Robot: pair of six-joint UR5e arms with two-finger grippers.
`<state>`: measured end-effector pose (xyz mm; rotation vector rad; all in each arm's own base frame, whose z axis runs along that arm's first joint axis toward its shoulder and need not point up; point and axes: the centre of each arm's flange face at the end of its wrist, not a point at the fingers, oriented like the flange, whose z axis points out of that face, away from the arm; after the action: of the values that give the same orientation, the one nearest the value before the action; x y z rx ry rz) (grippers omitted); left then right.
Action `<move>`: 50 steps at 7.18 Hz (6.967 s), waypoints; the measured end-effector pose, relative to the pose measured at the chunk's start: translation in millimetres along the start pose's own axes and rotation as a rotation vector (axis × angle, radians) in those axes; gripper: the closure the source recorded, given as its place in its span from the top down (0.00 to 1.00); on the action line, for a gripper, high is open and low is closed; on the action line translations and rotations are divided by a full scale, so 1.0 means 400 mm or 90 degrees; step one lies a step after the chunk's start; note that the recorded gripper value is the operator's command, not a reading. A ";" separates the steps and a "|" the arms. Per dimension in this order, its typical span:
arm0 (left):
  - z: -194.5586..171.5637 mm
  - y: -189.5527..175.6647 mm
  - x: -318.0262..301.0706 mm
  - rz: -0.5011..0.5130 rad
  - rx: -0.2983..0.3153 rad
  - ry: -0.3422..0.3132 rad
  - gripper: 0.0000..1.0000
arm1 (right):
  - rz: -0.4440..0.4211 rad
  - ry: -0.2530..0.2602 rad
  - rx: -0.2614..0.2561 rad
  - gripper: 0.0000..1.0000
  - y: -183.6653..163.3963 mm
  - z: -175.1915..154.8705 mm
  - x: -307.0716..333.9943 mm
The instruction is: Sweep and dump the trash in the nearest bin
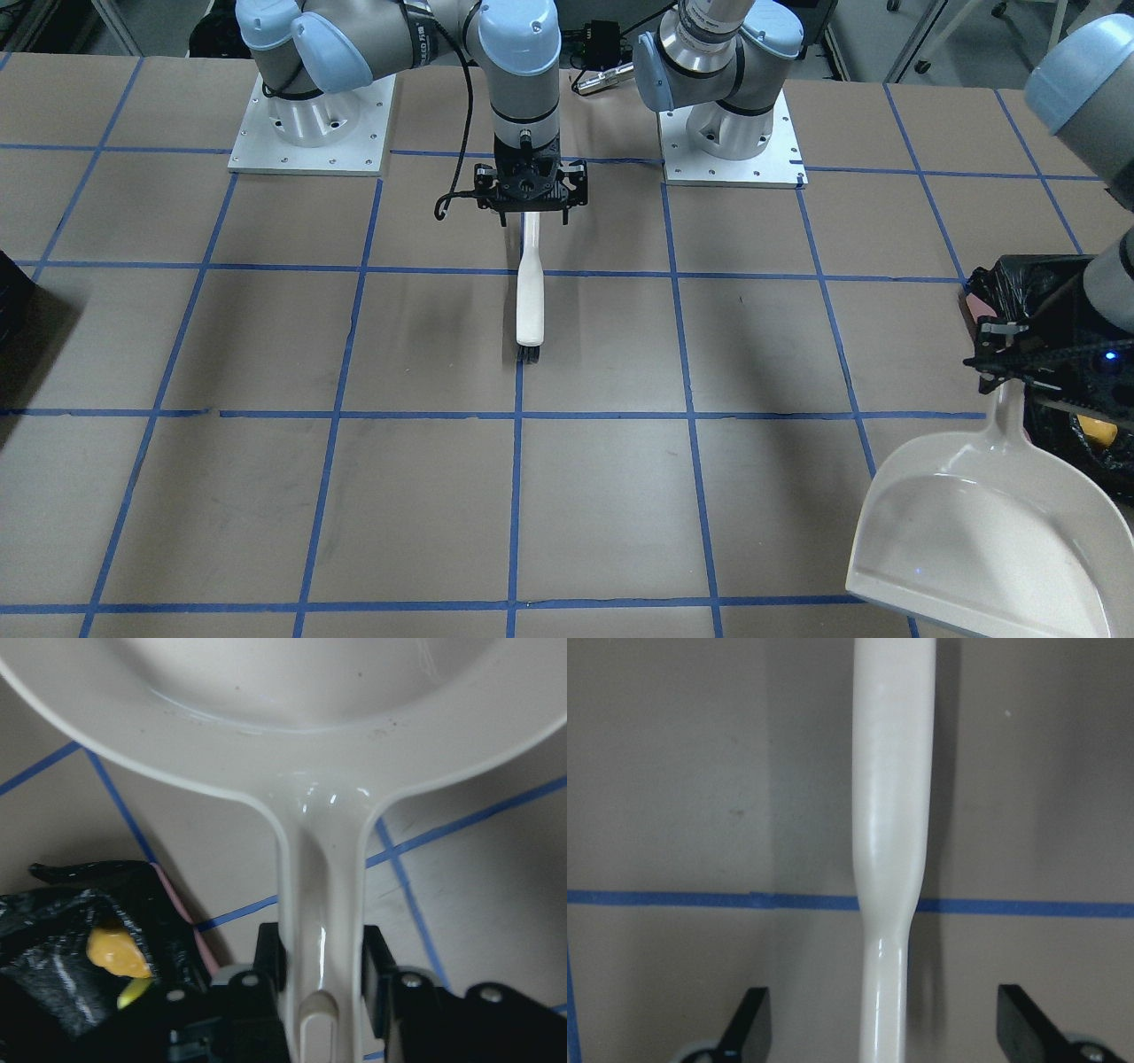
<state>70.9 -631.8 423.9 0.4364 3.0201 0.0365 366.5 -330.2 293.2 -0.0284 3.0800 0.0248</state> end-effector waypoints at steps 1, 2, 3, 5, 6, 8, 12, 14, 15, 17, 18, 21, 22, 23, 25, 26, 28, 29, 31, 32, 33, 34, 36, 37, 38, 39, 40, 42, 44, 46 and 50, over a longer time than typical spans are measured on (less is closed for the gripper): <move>0.030 -0.023 0.057 -0.076 0.003 0.034 0.00 | 0.000 0.000 0.004 0.99 -0.044 -0.023 0.042; 0.065 -0.060 0.139 -0.124 -0.004 0.060 0.00 | 0.003 0.004 -0.001 1.00 -0.104 -0.064 0.088; 0.097 -0.099 0.230 -0.147 -0.014 0.079 0.00 | 0.007 0.009 -0.012 1.00 -0.168 -0.129 0.131; 0.145 -0.158 0.408 -0.127 -0.029 0.103 0.00 | 0.003 0.018 -0.038 1.00 -0.261 -0.299 0.198; 0.162 -0.175 0.505 -0.103 -0.037 0.105 0.00 | -0.004 0.022 -0.038 1.00 -0.279 -0.380 0.224; 0.218 -0.186 0.712 -0.087 -0.072 0.103 0.00 | -0.014 0.028 -0.018 1.00 -0.271 -0.487 0.265; 0.303 -0.176 1.041 -0.050 -0.083 0.086 0.00 | 0.001 0.031 -0.036 0.99 -0.294 -0.508 0.381; 0.340 -0.177 1.084 -0.042 -0.086 0.083 0.00 | -0.017 0.030 -0.048 0.99 -0.292 -0.495 0.393; 0.357 -0.178 1.091 -0.048 -0.090 0.081 0.00 | -0.032 0.029 -0.054 0.99 -0.288 -0.483 0.395; 0.377 -0.181 1.096 -0.067 -0.094 0.077 0.00 | -0.047 0.030 -0.057 0.99 -0.285 -0.474 0.398; 0.376 -0.186 1.097 -0.076 -0.086 0.078 0.00 | -0.039 0.032 -0.054 0.99 -0.286 -0.474 0.398; 0.372 -0.206 1.097 -0.088 -0.065 0.082 0.00 | -0.019 0.041 -0.052 0.99 -0.312 -0.471 0.450; 0.375 -0.208 1.097 -0.089 -0.064 0.081 0.80 | -0.007 0.040 -0.053 0.99 -0.324 -0.474 0.487; 0.379 -0.209 1.097 -0.095 -0.066 0.081 1.00 | -0.003 0.039 -0.053 0.99 -0.330 -0.477 0.512; 0.365 -0.208 1.094 -0.117 -0.062 0.080 1.00 | -0.009 0.040 -0.052 0.99 -0.334 -0.480 0.528; 0.325 -0.204 1.082 -0.122 -0.049 0.080 1.00 | -0.018 0.040 -0.048 0.99 -0.335 -0.483 0.529; 0.198 -0.154 1.049 -0.134 -0.043 0.079 1.00 | -0.041 0.040 -0.025 0.99 -0.346 -0.490 0.530; 0.124 -0.099 1.033 -0.136 -0.060 0.076 1.00 | -0.046 0.040 -0.017 0.99 -0.350 -0.492 0.531; 0.006 0.034 0.998 -0.143 -0.116 0.068 1.00 | -0.048 0.041 -0.013 0.98 -0.352 -0.493 0.532; -0.023 0.087 0.985 -0.148 -0.133 0.066 0.91 | -0.049 0.041 -0.012 0.98 -0.352 -0.493 0.533; -0.036 0.129 0.974 -0.152 -0.142 0.065 0.90 | -0.048 0.041 -0.012 0.98 -0.353 -0.493 0.533; -0.053 0.156 0.948 -0.158 -0.139 0.065 0.92 | -0.047 0.041 -0.012 0.98 -0.353 -0.494 0.533; -0.119 0.188 0.797 -0.152 -0.101 0.076 0.92 | -0.046 0.041 -0.012 0.99 -0.353 -0.494 0.533; -0.159 0.210 0.708 -0.135 -0.075 0.074 0.90 | -0.046 0.041 -0.011 0.99 -0.353 -0.494 0.533; -0.194 0.236 0.635 -0.133 -0.053 0.052 0.88 | -0.046 0.041 -0.011 0.99 -0.353 -0.494 0.533; -0.218 0.254 0.589 -0.140 -0.038 0.023 0.90 | -0.047 0.040 -0.007 0.99 -0.355 -0.496 0.533; -0.231 0.254 0.566 -0.147 -0.022 0.009 1.00 | -0.047 0.040 0.000 0.99 -0.357 -0.499 0.533; -0.264 0.213 0.535 -0.165 0.057 -0.007 1.00 | -0.048 0.040 0.004 0.99 -0.359 -0.501 0.533; -0.295 0.191 0.535 -0.178 0.100 0.016 1.00 | -0.044 0.041 0.004 0.99 -0.362 -0.502 0.544; -0.296 0.187 0.550 -0.191 0.106 0.056 1.00 | -0.034 0.039 0.001 0.99 -0.366 -0.502 0.563; -0.299 0.193 0.556 -0.194 0.107 0.066 1.00 | -0.031 0.038 0.000 0.99 -0.365 -0.501 0.565</move>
<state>-130.7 -495.9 526.8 -0.0192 3.1671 -0.2235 131.4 -483.5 477.2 -0.1072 3.1384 0.0211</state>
